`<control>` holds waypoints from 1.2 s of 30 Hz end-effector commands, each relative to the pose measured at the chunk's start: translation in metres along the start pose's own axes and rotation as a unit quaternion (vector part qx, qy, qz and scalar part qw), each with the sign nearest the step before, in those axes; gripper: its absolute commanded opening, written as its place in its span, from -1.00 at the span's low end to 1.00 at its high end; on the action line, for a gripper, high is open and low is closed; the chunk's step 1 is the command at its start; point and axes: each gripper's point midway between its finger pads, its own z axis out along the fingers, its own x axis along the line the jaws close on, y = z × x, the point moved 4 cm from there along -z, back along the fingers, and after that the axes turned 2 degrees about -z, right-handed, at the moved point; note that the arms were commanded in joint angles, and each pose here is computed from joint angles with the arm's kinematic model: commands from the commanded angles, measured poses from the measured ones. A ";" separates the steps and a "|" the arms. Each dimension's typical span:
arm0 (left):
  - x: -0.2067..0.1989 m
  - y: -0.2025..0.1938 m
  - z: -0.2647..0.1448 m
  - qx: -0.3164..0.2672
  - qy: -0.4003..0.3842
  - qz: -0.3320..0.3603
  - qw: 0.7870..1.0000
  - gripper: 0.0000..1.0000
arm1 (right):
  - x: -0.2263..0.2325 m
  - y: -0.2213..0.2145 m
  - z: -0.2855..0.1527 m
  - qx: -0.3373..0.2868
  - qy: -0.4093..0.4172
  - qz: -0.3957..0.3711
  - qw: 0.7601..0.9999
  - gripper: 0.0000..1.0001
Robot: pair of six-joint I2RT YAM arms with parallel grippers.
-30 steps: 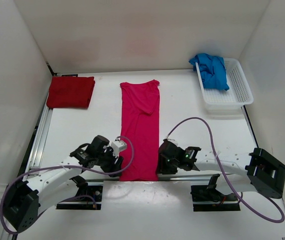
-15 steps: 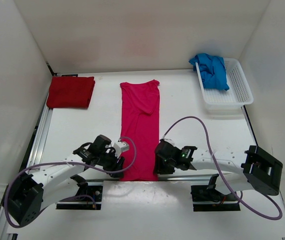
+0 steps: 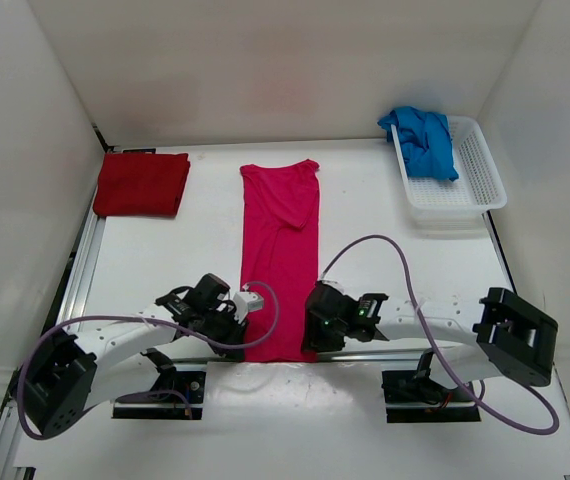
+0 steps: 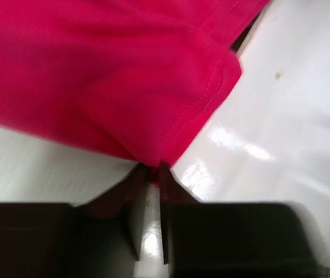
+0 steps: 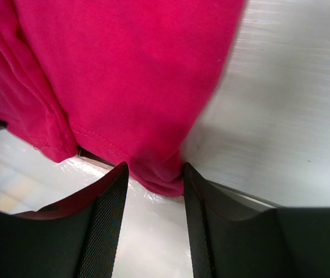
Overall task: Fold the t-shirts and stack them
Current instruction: Grab the bottom of the folded rectangular tshirt with both arms, then fold the folded rectangular tshirt in 1/3 of the way
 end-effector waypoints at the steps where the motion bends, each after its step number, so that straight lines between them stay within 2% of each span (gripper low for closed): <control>1: 0.009 -0.032 0.002 0.060 0.021 -0.030 0.998 -0.67 | 0.002 -0.003 0.004 0.011 -0.004 -0.001 1.000 -0.07; 2: 0.008 -0.027 0.001 0.055 0.021 -0.027 0.998 -0.79 | 0.003 -0.005 0.006 0.017 0.000 -0.001 1.000 -0.12; 4: 0.010 -0.019 0.000 0.046 0.032 -0.021 0.998 -0.79 | 0.006 -0.010 0.008 0.034 0.014 -0.001 0.999 -0.32; 5: 0.012 -0.017 -0.002 0.039 0.038 -0.022 0.998 -0.79 | 0.004 -0.013 0.011 0.045 0.010 0.000 0.999 -0.56; 8: 0.009 0.004 -0.008 0.007 0.041 -0.003 0.999 -0.79 | 0.008 -0.012 0.012 0.055 0.003 -0.005 0.998 -1.00; 11: 0.004 0.030 -0.018 -0.030 0.042 0.014 0.999 -0.79 | 0.012 -0.008 0.006 0.046 0.009 -0.010 0.999 -1.00; 15: -0.009 0.065 -0.039 -0.063 0.036 0.024 0.997 -0.79 | 0.025 0.019 -0.020 -0.010 0.001 -0.032 0.999 -1.00; 21: -0.011 0.106 -0.077 -0.067 0.069 -0.010 0.995 -0.79 | 0.028 0.091 -0.059 -0.094 0.003 -0.010 0.996 -1.00; 23: -0.006 0.117 -0.084 -0.071 0.077 -0.025 0.994 -0.79 | 0.026 0.107 -0.061 -0.097 0.005 -0.020 0.995 -1.00; 27: 0.026 0.167 -0.107 -0.103 0.109 -0.069 0.986 -0.79 | 0.021 0.161 -0.063 -0.114 0.002 -0.016 0.993 -1.00; 31: 0.062 0.199 -0.119 -0.118 0.116 -0.114 0.980 -0.79 | 0.019 0.203 -0.055 -0.111 0.005 -0.033 0.993 -1.00; 36: 0.095 0.211 -0.113 -0.109 0.100 -0.155 0.977 -0.79 | -0.003 0.241 -0.033 -0.094 -0.004 -0.006 0.996 -1.00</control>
